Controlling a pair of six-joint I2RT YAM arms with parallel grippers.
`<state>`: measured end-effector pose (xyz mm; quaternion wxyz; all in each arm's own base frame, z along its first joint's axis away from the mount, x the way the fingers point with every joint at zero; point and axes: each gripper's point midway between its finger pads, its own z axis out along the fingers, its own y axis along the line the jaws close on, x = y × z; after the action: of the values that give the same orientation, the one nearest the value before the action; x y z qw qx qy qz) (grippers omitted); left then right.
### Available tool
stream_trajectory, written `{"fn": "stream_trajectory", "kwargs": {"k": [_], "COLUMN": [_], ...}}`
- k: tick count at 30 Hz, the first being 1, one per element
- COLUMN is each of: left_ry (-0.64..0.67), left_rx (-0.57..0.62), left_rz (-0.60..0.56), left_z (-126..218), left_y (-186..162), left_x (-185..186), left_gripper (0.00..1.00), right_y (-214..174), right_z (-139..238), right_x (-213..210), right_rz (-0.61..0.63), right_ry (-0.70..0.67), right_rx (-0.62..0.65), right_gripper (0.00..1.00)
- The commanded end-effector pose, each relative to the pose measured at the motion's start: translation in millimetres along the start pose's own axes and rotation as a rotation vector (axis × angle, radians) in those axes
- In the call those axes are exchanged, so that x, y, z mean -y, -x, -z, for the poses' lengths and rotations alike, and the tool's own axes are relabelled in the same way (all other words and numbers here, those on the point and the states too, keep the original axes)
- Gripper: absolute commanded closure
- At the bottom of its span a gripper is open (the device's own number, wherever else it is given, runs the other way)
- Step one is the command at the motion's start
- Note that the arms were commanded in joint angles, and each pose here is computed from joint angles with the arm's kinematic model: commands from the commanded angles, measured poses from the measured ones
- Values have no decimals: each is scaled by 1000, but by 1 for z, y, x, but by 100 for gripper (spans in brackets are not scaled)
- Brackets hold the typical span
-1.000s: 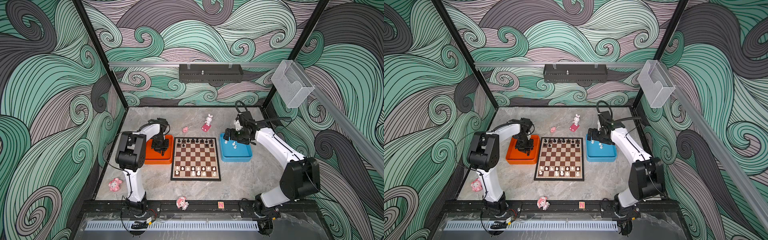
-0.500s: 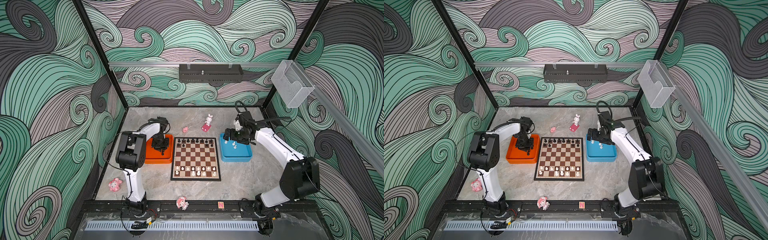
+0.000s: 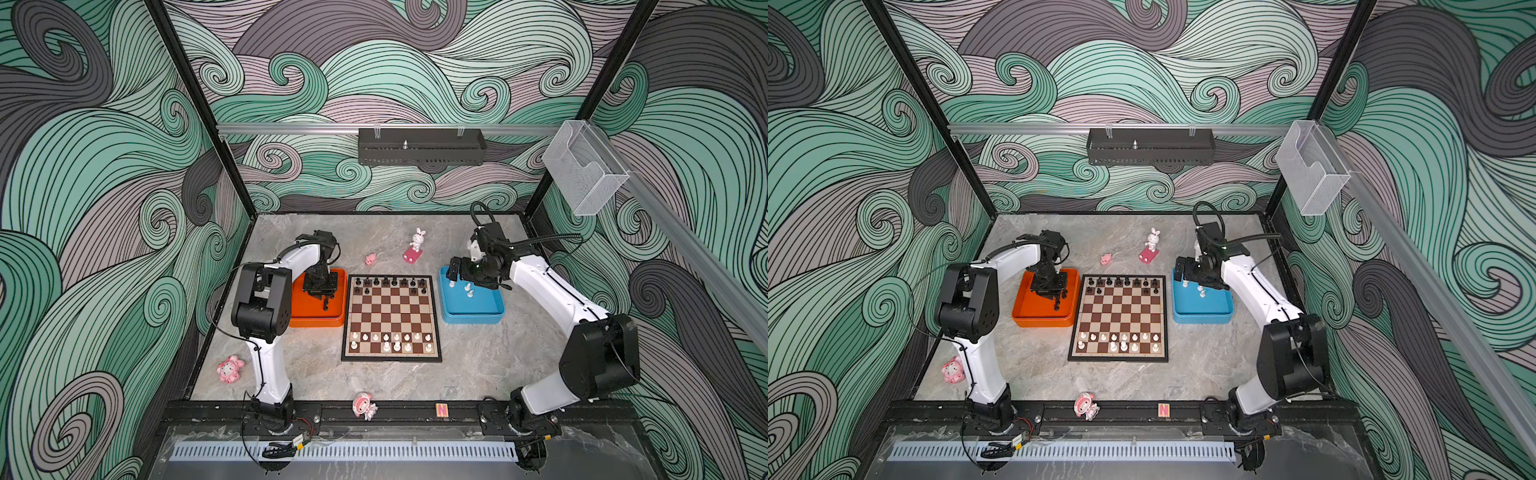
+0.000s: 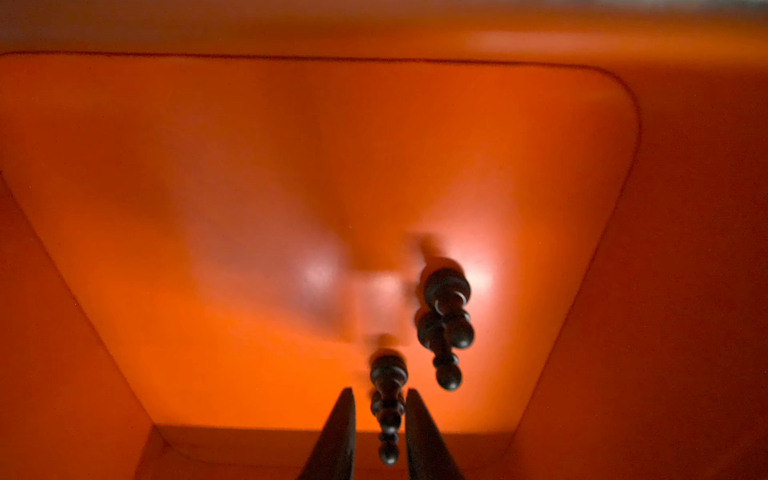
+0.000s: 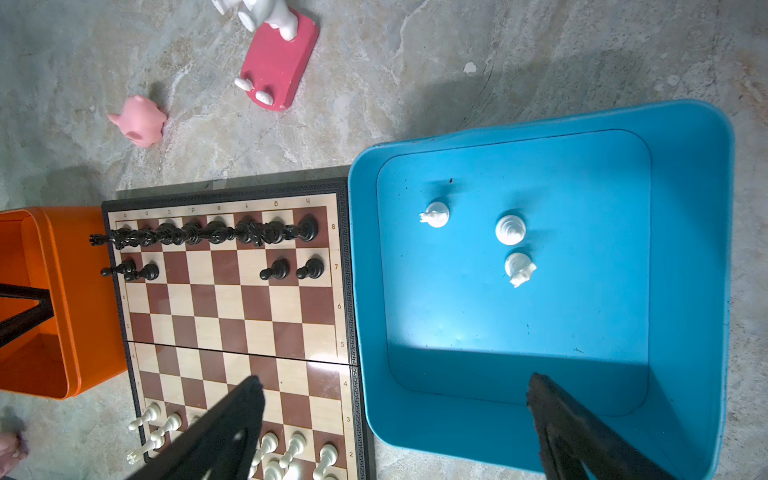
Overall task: Set up the chess pieces on the board
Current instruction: 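Lower the left gripper into the orange tray and grasp a black pawn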
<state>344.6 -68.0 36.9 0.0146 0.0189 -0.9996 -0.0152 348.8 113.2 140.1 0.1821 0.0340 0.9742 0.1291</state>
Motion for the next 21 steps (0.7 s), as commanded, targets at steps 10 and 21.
{"fn": "stream_trajectory", "kwargs": {"k": [10, 21], "left_ry": [11, 13], "left_rx": [-9, -13], "left_rz": [-4, -5], "left_z": [-5, -7], "left_y": [5, 5], "left_x": [4, 4], "left_gripper": [76, 84], "right_y": [-4, -5], "right_z": [-3, -4], "right_x": [2, 3], "right_rz": [1, 2], "right_ry": [5, 2], "right_rx": [-15, -17], "right_gripper": [1, 1]}}
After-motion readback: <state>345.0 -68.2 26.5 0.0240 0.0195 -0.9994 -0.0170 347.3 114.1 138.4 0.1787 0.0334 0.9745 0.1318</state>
